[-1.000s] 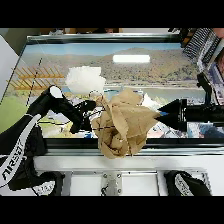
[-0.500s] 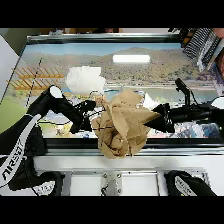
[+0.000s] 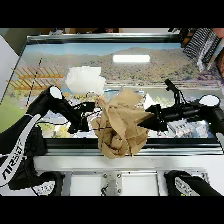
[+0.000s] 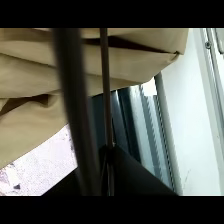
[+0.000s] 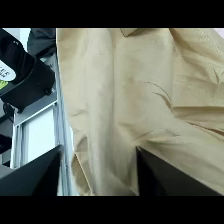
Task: Fold the clothes and pants, and hang the long-sleeved shirts on hangers.
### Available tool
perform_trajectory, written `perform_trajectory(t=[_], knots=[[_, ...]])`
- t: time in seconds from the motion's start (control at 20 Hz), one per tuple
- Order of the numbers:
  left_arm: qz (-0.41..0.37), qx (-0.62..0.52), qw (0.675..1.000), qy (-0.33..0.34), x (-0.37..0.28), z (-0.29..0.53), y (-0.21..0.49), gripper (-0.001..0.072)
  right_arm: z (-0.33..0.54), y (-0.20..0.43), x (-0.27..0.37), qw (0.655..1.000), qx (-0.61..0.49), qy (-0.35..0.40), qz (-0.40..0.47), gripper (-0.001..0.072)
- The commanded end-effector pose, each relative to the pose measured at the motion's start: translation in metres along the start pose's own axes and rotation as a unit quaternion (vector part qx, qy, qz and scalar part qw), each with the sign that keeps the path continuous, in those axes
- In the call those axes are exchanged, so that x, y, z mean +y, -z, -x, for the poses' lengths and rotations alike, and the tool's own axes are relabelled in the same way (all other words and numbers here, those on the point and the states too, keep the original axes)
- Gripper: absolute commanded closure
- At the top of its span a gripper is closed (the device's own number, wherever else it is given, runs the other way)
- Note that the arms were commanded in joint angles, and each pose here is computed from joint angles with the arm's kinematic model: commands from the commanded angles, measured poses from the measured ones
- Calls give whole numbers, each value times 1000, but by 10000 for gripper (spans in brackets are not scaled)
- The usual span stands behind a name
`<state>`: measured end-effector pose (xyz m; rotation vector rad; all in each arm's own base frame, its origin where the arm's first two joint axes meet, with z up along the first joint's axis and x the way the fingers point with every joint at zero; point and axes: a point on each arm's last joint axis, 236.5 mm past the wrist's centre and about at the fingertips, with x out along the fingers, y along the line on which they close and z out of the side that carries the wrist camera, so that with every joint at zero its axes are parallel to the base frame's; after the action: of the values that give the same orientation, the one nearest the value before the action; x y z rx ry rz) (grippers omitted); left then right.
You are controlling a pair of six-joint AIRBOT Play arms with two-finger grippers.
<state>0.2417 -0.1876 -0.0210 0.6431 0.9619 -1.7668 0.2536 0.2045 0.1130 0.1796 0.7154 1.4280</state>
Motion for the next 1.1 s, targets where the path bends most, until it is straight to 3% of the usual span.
perform_trajectory(t=[0.0,0.1,0.15,0.45,1.05], knots=[[0,-20,1000,-1,0,0,-10,694,-2,-1,-3,1000,-2,4,14,381],[0,-20,1000,-1,0,0,-10,694,-2,-1,-3,999,-2,4,47,632],[0,-20,1000,-1,0,0,-10,694,-2,-1,-3,998,-2,4,67,698],[0,-20,1000,-1,0,0,-10,694,-2,-2,-6,967,-1,12,256,699],[8,-20,1000,-2,1,1,-9,693,-2,-4,-10,966,-2,21,256,700]])
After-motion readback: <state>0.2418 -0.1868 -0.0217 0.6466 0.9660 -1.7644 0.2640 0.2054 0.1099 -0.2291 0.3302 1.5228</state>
